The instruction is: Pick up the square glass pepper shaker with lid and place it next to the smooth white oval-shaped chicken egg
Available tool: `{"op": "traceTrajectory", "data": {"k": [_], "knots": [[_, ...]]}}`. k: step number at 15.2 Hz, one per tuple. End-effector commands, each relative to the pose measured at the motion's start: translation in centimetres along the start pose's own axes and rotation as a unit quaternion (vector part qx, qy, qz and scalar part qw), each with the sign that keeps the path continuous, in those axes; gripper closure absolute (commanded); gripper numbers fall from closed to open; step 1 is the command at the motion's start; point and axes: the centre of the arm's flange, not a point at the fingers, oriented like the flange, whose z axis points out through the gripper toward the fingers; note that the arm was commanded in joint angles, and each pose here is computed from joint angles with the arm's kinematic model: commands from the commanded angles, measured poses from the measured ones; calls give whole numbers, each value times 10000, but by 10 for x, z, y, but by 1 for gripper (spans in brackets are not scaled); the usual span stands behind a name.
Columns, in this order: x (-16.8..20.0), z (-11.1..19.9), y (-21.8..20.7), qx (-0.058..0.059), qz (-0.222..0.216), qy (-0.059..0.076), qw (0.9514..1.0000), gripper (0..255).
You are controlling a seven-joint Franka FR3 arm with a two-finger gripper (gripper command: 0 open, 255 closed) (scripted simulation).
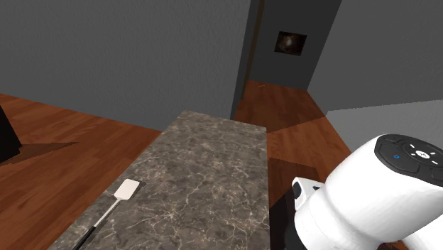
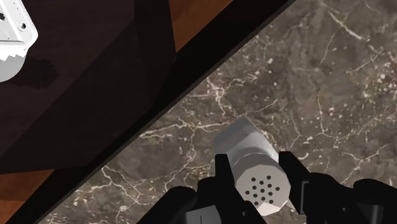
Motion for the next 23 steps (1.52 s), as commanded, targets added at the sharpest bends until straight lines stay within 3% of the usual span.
{"op": "traceTrajectory", "data": {"k": [1,12,20,21,23], "knots": [[-1,11,0,2,0,1,10000,255],[-10,70,0,2,0,1,10000,255],[-10,70,0,1,0,1,10000,255],[-10,70,0,1,0,1,10000,0],[-10,70,0,1,0,1,10000,0]]}}
